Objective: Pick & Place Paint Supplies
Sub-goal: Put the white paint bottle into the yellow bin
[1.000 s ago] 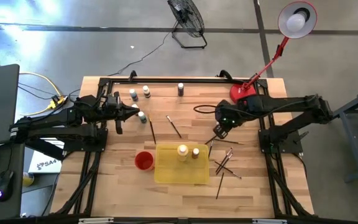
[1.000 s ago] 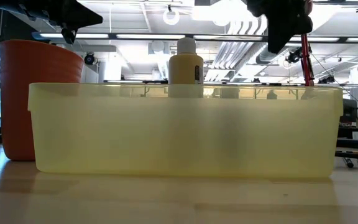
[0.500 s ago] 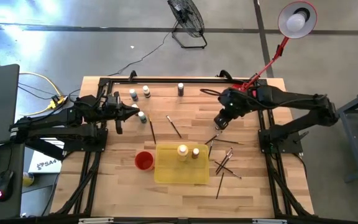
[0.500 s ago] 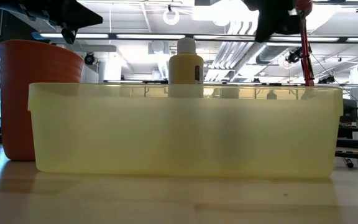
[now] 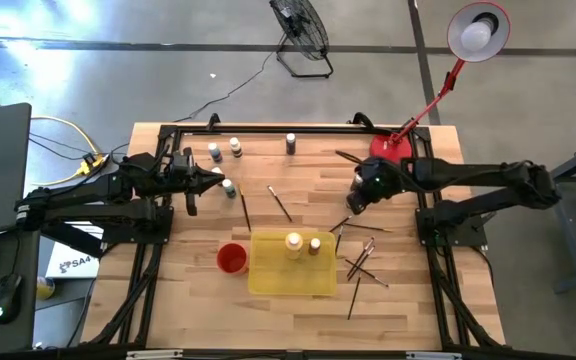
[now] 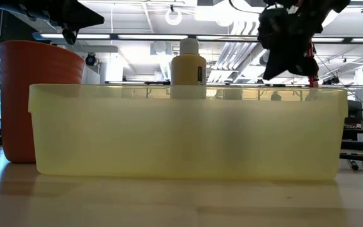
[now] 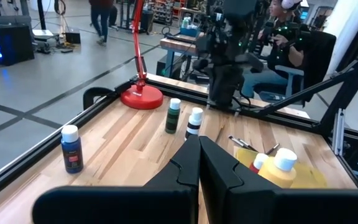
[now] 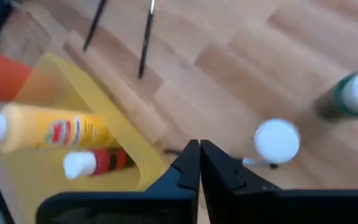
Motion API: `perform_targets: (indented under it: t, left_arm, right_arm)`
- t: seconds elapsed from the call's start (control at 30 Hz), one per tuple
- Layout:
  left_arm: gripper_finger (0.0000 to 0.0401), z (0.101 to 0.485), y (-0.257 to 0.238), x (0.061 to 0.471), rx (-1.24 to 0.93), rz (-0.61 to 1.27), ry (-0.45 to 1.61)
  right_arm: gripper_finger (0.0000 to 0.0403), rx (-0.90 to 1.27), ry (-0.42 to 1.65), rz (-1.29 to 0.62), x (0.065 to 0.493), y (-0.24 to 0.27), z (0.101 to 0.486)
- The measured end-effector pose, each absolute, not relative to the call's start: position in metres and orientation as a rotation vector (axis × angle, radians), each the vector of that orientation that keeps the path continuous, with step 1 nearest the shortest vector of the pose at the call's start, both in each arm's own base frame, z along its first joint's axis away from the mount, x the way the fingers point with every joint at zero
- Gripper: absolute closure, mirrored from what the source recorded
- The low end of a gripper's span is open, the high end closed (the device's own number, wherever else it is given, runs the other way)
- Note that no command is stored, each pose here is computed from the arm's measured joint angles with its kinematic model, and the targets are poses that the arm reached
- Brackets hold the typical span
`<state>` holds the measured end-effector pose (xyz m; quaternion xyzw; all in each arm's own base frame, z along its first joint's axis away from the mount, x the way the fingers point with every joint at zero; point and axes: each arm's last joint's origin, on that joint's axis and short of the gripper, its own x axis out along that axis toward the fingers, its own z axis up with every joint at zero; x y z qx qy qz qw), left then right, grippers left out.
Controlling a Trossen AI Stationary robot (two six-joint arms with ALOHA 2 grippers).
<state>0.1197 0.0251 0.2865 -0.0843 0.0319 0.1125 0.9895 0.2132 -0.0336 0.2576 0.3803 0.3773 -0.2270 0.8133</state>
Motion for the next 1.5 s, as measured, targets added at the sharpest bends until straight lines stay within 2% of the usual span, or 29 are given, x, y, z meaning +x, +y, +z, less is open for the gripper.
perform_targets:
  t: [0.2, 0.3, 0.47, 0.63, 0.8, 1.07, 1.33, 1.5]
  left_arm:
    - [0.0401, 0.287, 0.025, 0.12, -0.169, 0.227, 0.064]
    - [0.0401, 0.286, 0.025, 0.12, -0.169, 0.227, 0.064]
    - [0.0401, 0.286, 0.025, 0.12, -0.169, 0.231, 0.064]
    - [0.0401, 0.286, 0.026, 0.119, -0.167, 0.266, 0.063]
    - [0.0401, 0.286, 0.027, 0.119, -0.166, 0.289, 0.061]
    - [0.0401, 0.286, 0.027, 0.119, -0.166, 0.293, 0.065]
    - [0.0401, 0.286, 0.027, 0.119, -0.166, 0.293, 0.065]
    - [0.0401, 0.286, 0.027, 0.119, -0.166, 0.298, 0.065]
  right_arm:
    - [0.0398, 0.889, 0.823, -0.561, 0.209, -0.034, 0.261]
    - [0.0382, 0.905, 0.869, -0.586, 0.206, -0.035, 0.258]
    - [0.0324, 0.892, 0.919, -0.629, 0.201, -0.034, 0.255]
    - [0.0259, 0.93, 0.881, -0.709, 0.201, -0.036, 0.255]
    - [0.0223, 0.966, 0.854, -0.791, 0.204, -0.036, 0.252]
    - [0.0227, 0.969, 0.873, -0.781, 0.222, -0.026, 0.239]
    - [0.0229, 0.953, 0.866, -0.857, 0.221, -0.024, 0.236]
    - [0.0229, 0.99, 0.888, -0.819, 0.221, -0.023, 0.237]
